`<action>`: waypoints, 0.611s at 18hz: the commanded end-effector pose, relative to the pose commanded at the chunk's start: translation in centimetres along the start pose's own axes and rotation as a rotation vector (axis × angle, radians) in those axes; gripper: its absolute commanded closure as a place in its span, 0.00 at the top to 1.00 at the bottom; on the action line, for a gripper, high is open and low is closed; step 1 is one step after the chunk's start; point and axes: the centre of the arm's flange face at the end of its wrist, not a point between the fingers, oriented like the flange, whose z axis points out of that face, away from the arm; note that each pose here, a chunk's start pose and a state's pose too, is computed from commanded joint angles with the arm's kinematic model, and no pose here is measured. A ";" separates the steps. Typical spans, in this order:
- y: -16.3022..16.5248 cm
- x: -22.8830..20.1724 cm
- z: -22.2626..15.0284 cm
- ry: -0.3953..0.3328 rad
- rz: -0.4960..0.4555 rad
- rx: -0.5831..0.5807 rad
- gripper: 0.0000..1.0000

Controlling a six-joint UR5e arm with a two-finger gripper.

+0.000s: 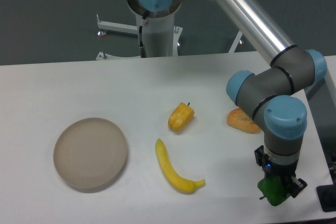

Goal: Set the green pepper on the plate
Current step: 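Lift the held green pepper up from the table with the gripper, then carry the green pepper over the banana toward the beige plate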

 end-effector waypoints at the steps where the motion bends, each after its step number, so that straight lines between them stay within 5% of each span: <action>1: 0.0 0.1 0.2 0.005 -0.003 0.000 0.30; 6: -0.7 0.6 -0.9 0.014 -0.027 0.014 0.30; 11: -1.9 4.3 -3.6 0.106 -0.098 0.089 0.30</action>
